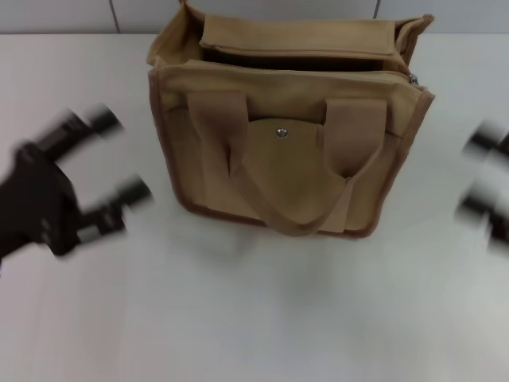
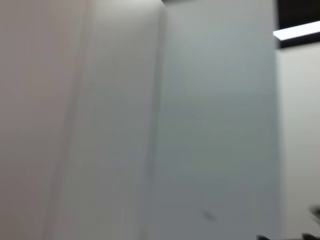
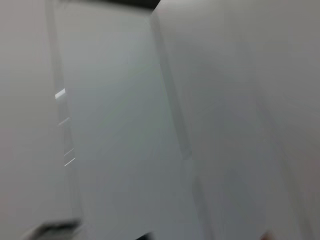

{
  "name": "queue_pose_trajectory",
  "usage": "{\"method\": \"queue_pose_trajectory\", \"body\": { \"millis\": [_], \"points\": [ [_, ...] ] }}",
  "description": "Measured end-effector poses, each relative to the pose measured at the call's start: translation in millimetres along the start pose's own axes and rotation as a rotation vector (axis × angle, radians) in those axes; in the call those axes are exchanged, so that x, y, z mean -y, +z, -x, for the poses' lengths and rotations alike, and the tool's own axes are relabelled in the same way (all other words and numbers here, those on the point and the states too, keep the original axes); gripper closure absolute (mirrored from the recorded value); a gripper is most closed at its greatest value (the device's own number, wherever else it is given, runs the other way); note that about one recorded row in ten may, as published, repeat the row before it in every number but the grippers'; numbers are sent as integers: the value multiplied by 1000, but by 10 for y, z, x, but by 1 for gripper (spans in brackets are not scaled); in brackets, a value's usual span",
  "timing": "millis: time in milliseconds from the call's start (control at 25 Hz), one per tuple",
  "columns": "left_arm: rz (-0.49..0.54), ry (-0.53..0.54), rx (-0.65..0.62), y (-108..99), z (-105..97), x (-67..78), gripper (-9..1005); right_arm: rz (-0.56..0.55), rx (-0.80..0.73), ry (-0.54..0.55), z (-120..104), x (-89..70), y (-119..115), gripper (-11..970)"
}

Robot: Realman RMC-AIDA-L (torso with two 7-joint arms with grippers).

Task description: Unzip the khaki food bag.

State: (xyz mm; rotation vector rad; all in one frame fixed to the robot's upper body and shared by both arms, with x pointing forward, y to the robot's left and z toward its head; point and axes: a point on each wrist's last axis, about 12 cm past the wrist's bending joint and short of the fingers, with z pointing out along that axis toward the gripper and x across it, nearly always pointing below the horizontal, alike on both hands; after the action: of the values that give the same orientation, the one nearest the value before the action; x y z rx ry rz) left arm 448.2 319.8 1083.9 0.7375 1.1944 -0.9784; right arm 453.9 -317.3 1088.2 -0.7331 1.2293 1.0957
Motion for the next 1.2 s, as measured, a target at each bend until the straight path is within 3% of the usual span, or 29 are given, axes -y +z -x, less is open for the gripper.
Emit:
{"method": "queue_pose_trajectory", "body": {
  "millis": [80, 240, 440, 1200],
  "points": [
    [-94, -25, -88, 35, 9, -36, 174, 107, -98, 15, -37, -56, -1, 214],
    [-248, -64, -234, 142, -31, -63, 137, 288, -236, 51, -144, -137, 107, 214],
    [-348, -97, -323, 258, -83, -58, 137, 349, -282, 62, -222, -147, 246, 213],
    [-272, -59, -312, 258, 203, -342, 137, 271, -211, 76, -173, -64, 322, 213]
  ]
}}
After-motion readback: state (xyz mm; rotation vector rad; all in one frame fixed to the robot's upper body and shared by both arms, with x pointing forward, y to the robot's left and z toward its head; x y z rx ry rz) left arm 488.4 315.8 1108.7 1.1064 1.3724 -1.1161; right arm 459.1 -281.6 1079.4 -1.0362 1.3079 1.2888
